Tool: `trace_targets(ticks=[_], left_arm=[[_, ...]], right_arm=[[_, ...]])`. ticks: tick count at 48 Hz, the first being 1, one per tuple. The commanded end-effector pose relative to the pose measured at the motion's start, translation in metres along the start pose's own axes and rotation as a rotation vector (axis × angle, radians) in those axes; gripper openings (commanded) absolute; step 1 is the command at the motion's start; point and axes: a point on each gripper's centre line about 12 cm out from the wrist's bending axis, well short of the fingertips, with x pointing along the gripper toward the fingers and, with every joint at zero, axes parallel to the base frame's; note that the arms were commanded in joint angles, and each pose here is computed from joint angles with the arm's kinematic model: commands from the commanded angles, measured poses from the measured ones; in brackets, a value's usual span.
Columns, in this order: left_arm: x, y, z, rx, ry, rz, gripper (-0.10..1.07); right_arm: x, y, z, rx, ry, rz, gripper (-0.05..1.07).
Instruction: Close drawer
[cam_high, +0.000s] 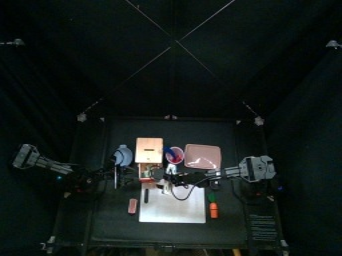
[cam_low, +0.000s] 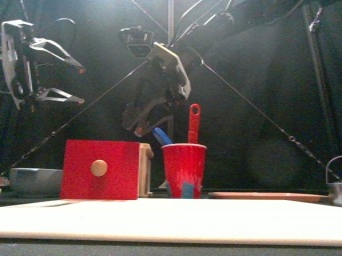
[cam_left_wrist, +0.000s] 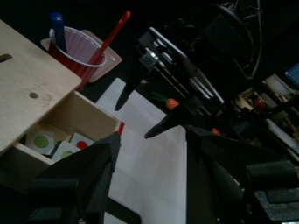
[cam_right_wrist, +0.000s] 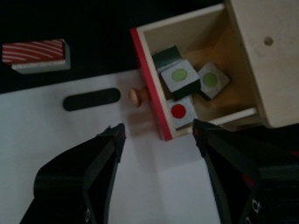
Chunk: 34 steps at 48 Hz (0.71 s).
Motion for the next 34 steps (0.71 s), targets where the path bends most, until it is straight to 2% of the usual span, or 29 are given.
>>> trace_targets(ticks=[1,4,11,16,22,26,34], left_arm=[[0.003,0.001,0.008,-0.002,-0.034,0.012,0.95],[0.004,0.005,0.014,-0.008,-0.061,0.035,0.95],[0.009,0.024,0.042,-0.044,-0.164,0.145,0.93],[0.011,0.037,0.058,-0.074,-0.182,0.218,0.89],[0.013,0.055,0.083,-0.116,-0.213,0.316,0.77],[0.014,0.069,0.102,-0.141,-0.227,0.382,0.65],[0.018,0.082,0.131,-0.151,-0.221,0.449,0.48]], right_arm=[[-0.009,0.002,0.018,0.001,-0.050,0.007,0.94],[-0.007,0.003,0.018,-0.001,-0.047,0.009,0.94],[-0.002,0.016,0.020,0.001,-0.057,0.034,0.93],[0.002,0.020,0.017,-0.004,-0.048,0.039,0.93],[0.010,0.022,0.015,-0.017,-0.037,0.037,0.88],[0.011,0.022,0.017,-0.022,-0.043,0.036,0.82],[0.015,0.021,0.020,-0.024,-0.048,0.032,0.66]])
